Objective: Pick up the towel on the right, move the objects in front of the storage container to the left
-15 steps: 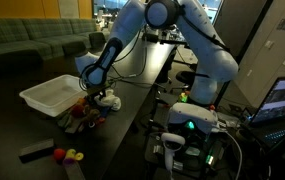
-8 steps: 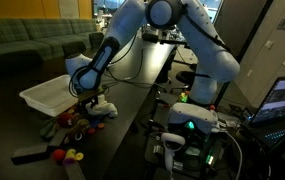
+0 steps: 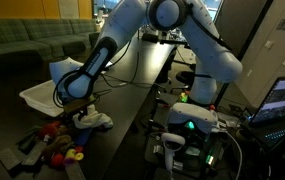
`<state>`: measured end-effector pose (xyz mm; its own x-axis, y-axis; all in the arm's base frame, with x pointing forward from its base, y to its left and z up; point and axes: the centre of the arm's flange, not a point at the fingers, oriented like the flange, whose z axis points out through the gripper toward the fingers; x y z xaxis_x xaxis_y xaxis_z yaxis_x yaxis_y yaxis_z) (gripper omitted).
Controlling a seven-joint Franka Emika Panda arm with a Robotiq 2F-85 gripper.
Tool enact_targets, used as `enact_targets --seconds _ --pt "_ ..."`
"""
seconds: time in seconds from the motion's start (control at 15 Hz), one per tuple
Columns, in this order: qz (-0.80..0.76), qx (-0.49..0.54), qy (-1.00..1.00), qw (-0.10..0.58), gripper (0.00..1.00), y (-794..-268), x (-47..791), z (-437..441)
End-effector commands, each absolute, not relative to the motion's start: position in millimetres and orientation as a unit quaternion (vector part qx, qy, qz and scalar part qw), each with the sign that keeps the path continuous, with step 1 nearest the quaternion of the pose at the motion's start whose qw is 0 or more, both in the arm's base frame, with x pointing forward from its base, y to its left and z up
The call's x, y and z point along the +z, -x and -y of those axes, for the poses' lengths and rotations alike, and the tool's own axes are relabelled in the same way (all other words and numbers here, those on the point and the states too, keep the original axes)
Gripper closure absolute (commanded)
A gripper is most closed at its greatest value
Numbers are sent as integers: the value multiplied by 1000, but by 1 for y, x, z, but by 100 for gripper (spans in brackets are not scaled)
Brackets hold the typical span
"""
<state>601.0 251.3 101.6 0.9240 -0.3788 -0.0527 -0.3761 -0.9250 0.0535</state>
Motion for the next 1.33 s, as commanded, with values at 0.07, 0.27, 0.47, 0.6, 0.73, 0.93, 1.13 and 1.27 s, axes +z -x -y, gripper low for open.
enact_targets --seconds 0.07,0.27,0.47,0.6,0.73,0.93,1.13,1.27 --pt "202 -21 -979 -17 96 -613 114 -310" --pt "211 -19 -976 -43 96 -612 129 -336" --pt "222 -21 -972 -74 96 -608 145 -355" --pt "226 -23 -969 -94 96 -604 156 -366" --pt "227 -19 -968 -110 96 -600 167 -372" --pt "220 -14 -967 -125 96 -595 189 -363" --pt "196 -21 -971 -136 96 -585 219 -331" --pt "191 -18 -972 -134 96 -575 236 -300"
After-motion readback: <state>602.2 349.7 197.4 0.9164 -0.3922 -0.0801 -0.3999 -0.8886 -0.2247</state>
